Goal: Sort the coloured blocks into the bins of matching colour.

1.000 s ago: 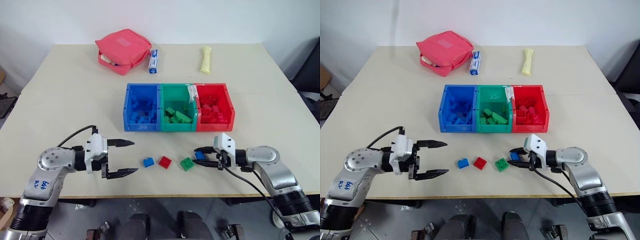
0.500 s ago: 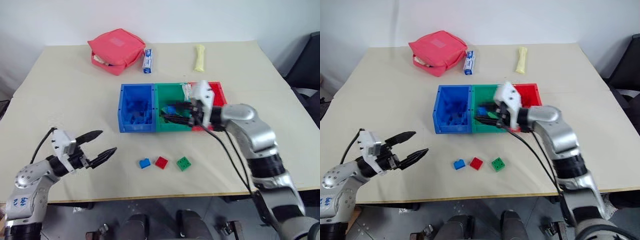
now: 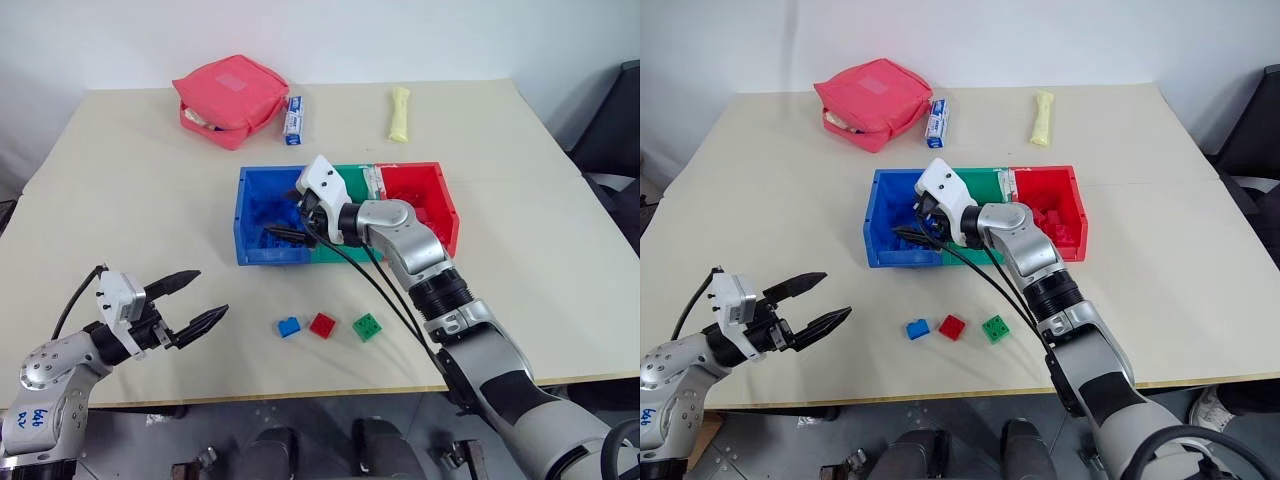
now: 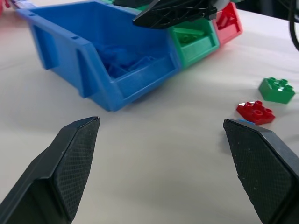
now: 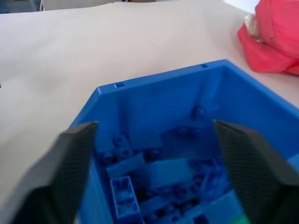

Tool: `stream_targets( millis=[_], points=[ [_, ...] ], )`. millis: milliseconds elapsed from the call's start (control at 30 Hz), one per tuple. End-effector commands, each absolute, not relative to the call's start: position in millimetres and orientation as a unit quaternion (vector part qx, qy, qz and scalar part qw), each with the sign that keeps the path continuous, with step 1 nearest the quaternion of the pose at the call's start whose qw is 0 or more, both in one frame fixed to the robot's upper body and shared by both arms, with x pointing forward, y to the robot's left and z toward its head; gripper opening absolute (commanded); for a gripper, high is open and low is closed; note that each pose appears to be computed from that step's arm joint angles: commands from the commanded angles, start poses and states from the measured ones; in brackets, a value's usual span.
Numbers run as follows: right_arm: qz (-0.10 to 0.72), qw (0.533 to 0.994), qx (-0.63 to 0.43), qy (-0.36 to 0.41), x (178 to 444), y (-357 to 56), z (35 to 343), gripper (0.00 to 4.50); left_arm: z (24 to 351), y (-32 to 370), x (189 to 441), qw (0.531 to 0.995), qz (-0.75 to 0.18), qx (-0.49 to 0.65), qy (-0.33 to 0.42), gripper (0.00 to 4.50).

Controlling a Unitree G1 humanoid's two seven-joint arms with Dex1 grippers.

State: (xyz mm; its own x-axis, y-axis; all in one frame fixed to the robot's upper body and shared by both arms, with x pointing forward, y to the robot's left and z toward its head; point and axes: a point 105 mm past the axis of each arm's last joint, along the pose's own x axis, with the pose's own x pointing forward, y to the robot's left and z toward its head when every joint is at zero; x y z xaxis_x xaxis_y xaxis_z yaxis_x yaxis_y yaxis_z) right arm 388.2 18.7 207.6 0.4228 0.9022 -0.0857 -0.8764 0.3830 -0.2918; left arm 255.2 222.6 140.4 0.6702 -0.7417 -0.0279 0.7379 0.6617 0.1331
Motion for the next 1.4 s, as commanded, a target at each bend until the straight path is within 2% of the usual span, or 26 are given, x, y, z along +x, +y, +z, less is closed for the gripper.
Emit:
stream_targets(
  millis=[33, 167, 300, 400, 467, 600, 633, 667, 733, 800, 967, 1100, 1200, 1300, 1400],
  points=[
    [0.553, 0.801, -0.141, -0.182, 362.8, -10.3, 246.0, 4.48, 143.3, 204.7, 255.4, 0.889, -0.449, 0.09, -0.014, 4.5],
    [0.572, 0.785, -0.178, -0.157, 335.5, -62.7, 215.1, 4.48, 139.7, 185.2, 259.8, 0.861, -0.495, 0.117, -0.009, 4.5],
    [0.557, 0.799, -0.186, -0.127, 304.6, -119.3, 199.1, 4.48, 130.2, 162.4, 256.0, 0.812, -0.565, 0.145, 0.006, 4.5],
    [0.535, 0.81, -0.234, -0.063, 287.4, -161.0, 172.2, 4.48, 129.4, 147.5, 259.2, 0.788, -0.594, 0.159, -0.006, 4.5],
    [0.528, 0.812, -0.243, -0.046, 280.1, -173.0, 165.1, 4.48, 130.4, 143.2, 260.6, 0.781, -0.603, 0.162, -0.012, 4.5],
    [0.493, 0.835, -0.242, 0.031, 260.9, -217.9, 137.7, 4.48, 138.6, 129.8, 266.2, 0.762, -0.63, 0.15, -0.028, 4.5],
    [0.495, 0.842, -0.201, 0.075, 255.4, -226.2, 131.3, 4.48, 139.9, 127.8, 266.6, 0.756, -0.636, 0.152, -0.031, 4.5],
    [0.487, 0.848, -0.191, 0.087, 255.6, -228.8, 130.3, 4.48, 139.9, 127.2, 266.4, 0.751, -0.641, 0.155, -0.03, 4.5],
    [0.481, 0.853, -0.192, 0.073, 261.2, -224.2, 135.7, 4.48, 140.9, 127.5, 268.0, 0.747, -0.643, 0.167, -0.039, 4.5],
    [0.499, 0.839, -0.209, 0.061, 264.4, -210.2, 137.8, 4.48, 142.0, 128.5, 269.0, 0.742, -0.646, 0.173, -0.043, 4.5],
    [0.595, 0.771, -0.214, 0.069, 260.4, -161.1, 134.0, 4.48, 138.9, 137.0, 262.0, 0.725, -0.665, 0.18, -0.022, 4.5],
    [0.638, 0.73, -0.232, 0.081, 269.8, -136.1, 121.6, 4.48, 135.0, 142.0, 255.3, 0.718, -0.671, 0.188, -0.008, 4.5],
    [0.674, 0.682, -0.268, 0.093, 274.9, -122.5, 107.5, 4.48, 135.2, 142.9, 251.9, 0.718, -0.67, 0.188, -0.005, 4.5],
    [0.689, 0.667, -0.264, 0.099, 283.6, -112.5, 101.6, 4.48, 135.7, 144.3, 249.8, 0.722, -0.666, 0.189, -0.005, 4.5],
    [0.7, 0.651, -0.275, 0.102, 286.9, -112.0, 95.6, 3.88, 136.9, 145.9, 248.8, 0.727, -0.659, 0.193, -0.006, 4.5]
  ],
)
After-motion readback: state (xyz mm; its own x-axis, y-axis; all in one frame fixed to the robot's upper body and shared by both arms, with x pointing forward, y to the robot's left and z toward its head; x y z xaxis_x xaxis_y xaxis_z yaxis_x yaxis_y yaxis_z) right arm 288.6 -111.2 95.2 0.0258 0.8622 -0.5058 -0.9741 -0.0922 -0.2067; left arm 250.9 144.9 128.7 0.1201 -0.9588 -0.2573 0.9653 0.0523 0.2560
